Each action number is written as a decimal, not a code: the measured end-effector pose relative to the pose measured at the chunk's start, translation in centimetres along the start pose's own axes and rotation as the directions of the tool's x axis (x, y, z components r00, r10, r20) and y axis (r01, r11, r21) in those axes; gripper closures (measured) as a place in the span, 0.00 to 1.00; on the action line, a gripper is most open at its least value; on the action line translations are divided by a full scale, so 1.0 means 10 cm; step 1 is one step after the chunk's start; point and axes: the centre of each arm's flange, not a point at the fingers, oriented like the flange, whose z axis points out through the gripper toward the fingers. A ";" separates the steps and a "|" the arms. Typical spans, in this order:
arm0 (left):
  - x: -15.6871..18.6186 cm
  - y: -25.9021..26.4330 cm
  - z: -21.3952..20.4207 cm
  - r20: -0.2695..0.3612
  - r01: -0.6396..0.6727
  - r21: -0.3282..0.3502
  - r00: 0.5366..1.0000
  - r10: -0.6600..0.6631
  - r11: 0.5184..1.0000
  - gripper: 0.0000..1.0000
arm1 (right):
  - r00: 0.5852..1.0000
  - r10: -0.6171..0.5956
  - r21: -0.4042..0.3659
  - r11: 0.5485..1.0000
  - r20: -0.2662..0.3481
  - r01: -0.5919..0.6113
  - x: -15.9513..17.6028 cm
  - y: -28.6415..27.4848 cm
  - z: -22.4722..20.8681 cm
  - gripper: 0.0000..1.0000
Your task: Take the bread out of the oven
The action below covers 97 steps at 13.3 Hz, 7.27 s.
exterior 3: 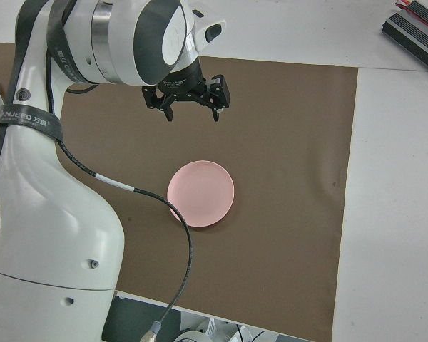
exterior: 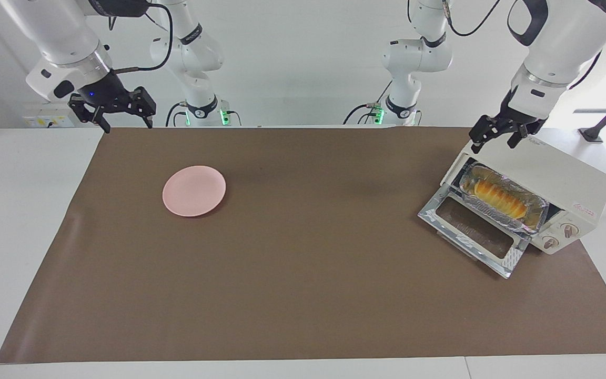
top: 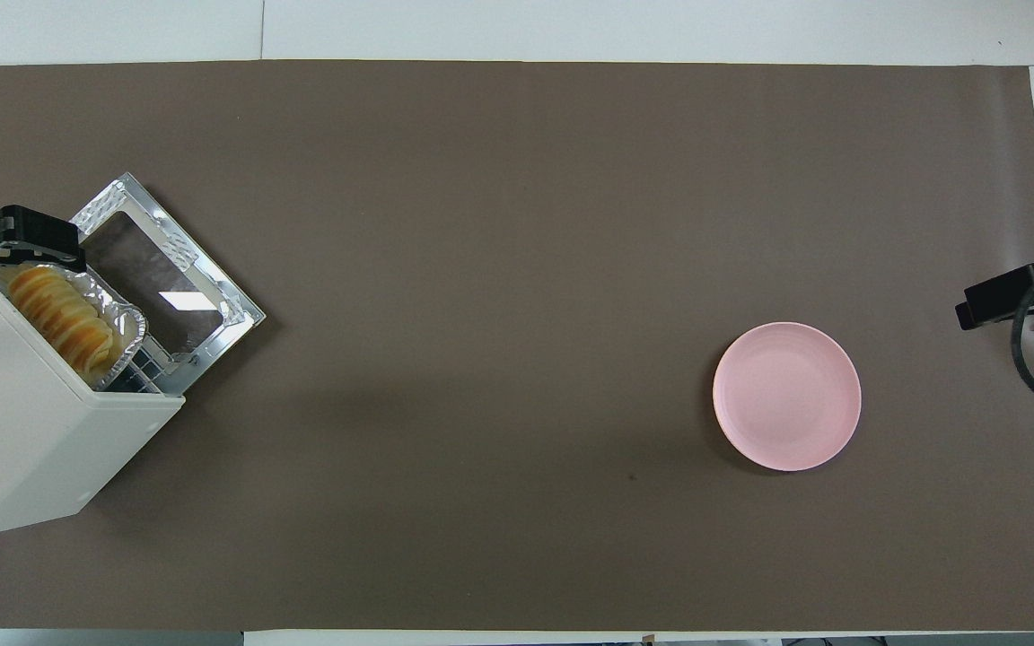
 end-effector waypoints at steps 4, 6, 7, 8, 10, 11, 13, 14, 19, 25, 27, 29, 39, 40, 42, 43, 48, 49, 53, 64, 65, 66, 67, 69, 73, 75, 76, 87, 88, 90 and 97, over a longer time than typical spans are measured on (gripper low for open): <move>0.49 -0.14 0.52 0.005 0.232 0.011 0.973 -0.233 0.973 0.00 | 1.000 0.000 0.000 1.000 0.000 0.000 0.00 0.00 0.00 0.00; 0.67 -0.14 0.83 0.002 0.296 0.039 0.955 -0.296 0.955 0.00 | 1.000 0.000 0.000 1.000 0.000 0.000 0.00 0.00 0.00 0.00; 0.73 -0.14 0.95 -0.005 0.311 0.053 0.950 -0.311 0.949 0.00 | 1.000 0.000 0.000 1.000 0.000 0.000 0.00 0.00 0.00 0.00; 0.78 -0.16 1.05 -0.012 0.323 0.059 0.946 -0.323 0.944 0.00 | 1.000 0.000 0.000 1.000 0.000 0.000 0.00 0.00 0.00 0.00; 0.85 -0.26 1.23 -0.024 0.343 0.057 0.939 -0.342 0.938 0.00 | 1.000 0.000 0.000 1.000 0.000 0.000 0.00 0.00 0.00 0.00; 0.85 -0.31 1.32 -0.024 0.350 0.057 0.937 -0.349 0.935 0.00 | 1.000 0.000 0.000 1.000 0.000 0.000 0.00 0.00 0.00 0.00; 0.85 -0.36 1.45 -0.026 0.374 0.057 0.927 -0.373 0.926 0.00 | 1.000 0.000 0.000 1.000 0.000 0.000 0.00 0.00 0.00 0.00; 0.84 -0.36 1.50 -0.032 0.398 0.053 0.917 -0.397 0.916 0.00 | 1.000 0.000 0.000 1.000 0.000 0.000 0.00 0.00 0.00 0.00; 0.82 -0.34 1.78 -0.045 0.504 0.040 0.863 -0.502 0.863 0.00 | 1.000 0.000 0.000 1.000 0.000 0.000 0.00 0.00 0.00 0.00; 0.76 -0.41 2.06 -0.051 0.549 0.033 0.835 -0.548 0.835 0.00 | 1.000 0.000 0.000 1.000 0.000 0.000 0.00 0.00 0.00 0.00; 0.75 -0.47 2.16 -0.054 0.560 0.029 0.828 -0.558 0.828 0.00 | 1.000 0.000 0.000 1.000 0.000 0.000 0.00 0.00 0.00 0.00; 0.72 -0.52 2.27 -0.060 0.566 0.023 0.823 -0.564 0.824 0.05 | 1.000 0.000 0.000 1.000 0.000 0.000 0.00 0.00 0.00 0.00; 0.69 -0.55 2.32 -0.084 0.540 0.043 0.840 -0.535 0.841 0.99 | 1.000 0.000 0.000 1.000 0.000 0.000 0.00 0.00 0.00 0.00; 0.72 -0.49 2.26 -0.092 0.528 0.037 0.847 -0.523 0.848 0.99 | 1.000 0.000 0.000 1.000 0.000 0.000 0.00 0.00 0.00 0.00; 0.80 -0.25 2.05 -0.105 0.498 0.029 0.864 -0.493 0.867 0.99 | 1.000 0.000 0.000 1.000 0.000 0.000 0.00 0.00 0.00 0.00; 0.83 -0.06 1.92 -0.106 0.476 0.030 0.876 -0.471 0.879 0.99 | 1.000 0.000 0.000 1.000 0.000 0.000 0.00 0.00 0.00 0.00; 0.50 1.59 1.70 -0.095 0.257 0.037 0.963 -0.252 0.966 0.99 | 1.000 0.000 0.000 1.000 0.000 0.000 0.00 0.00 0.00 0.00; 0.37 1.88 1.72 -0.095 0.211 0.038 0.974 -0.206 0.977 0.99 | 1.000 0.000 0.000 1.000 0.000 0.000 0.00 0.00 0.00 0.00; -0.08 2.72 1.73 -0.108 0.058 0.010 0.993 -0.056 0.998 0.99 | 1.000 0.000 0.000 1.000 0.000 0.000 0.00 0.00 0.00 0.00; -0.51 4.00 2.29 -0.119 -0.131 -0.052 0.985 0.124 0.990 0.99 | 1.000 0.000 0.000 1.000 0.000 0.000 0.00 0.00 0.00 0.00; -0.57 4.11 2.32 -0.119 -0.148 -0.051 0.983 0.141 0.988 0.99 | 1.000 0.000 0.000 1.000 0.000 0.000 0.00 0.00 0.00 0.00; -0.62 4.18 2.36 -0.116 -0.159 -0.048 0.981 0.153 0.986 0.99 | 1.000 0.000 0.000 1.000 0.000 0.000 0.00 0.00 0.00 0.00; -0.67 4.24 2.40 -0.110 -0.169 -0.043 0.980 0.164 0.985 0.99 | 1.000 0.000 0.000 1.000 0.000 0.000 0.00 0.00 0.00 0.00; -0.77 4.31 2.47 -0.094 -0.185 -0.030 0.979 0.182 0.982 0.99 | 1.000 0.000 0.000 1.000 0.000 0.000 0.00 0.00 0.00 0.00; -0.91 4.39 2.56 -0.067 -0.177 -0.011 0.982 0.176 0.984 0.99 | 1.000 0.000 0.000 1.000 0.000 0.000 0.00 0.00 0.00 0.00; -0.90 4.38 2.60 -0.059 -0.166 -0.004 0.984 0.166 0.986 0.99 | 1.000 0.001 0.000 1.000 0.000 -0.001 0.00 0.01 0.00 0.00; -0.89 4.37 2.61 -0.056 -0.154 -0.004 0.987 0.153 0.988 0.93 | 1.000 0.001 0.000 1.000 0.000 -0.001 0.00 0.01 0.00 0.00; 0.32 2.53 1.13 -0.049 0.146 -0.029 0.988 -0.148 0.989 0.00 | 0.996 -0.068 -0.015 0.998 -0.057 0.068 0.13 -0.36 0.05 0.00; 0.41 2.02 0.81 -0.040 0.151 -0.028 0.988 -0.152 0.988 0.00 | 0.992 -0.097 -0.021 0.995 -0.079 0.095 0.21 -0.53 0.13 0.00; 0.45 1.09 0.39 0.011 0.138 -0.008 0.990 -0.138 0.990 0.00 | 0.985 -0.133 -0.026 0.991 -0.110 0.130 0.40 -0.99 0.42 0.00; -0.10 -0.25 0.09 0.197 0.052 0.000 0.979 -0.051 0.999 0.00 | 0.994 -0.052 0.002 0.999 -0.094 0.052 1.25 -3.29 1.97 0.00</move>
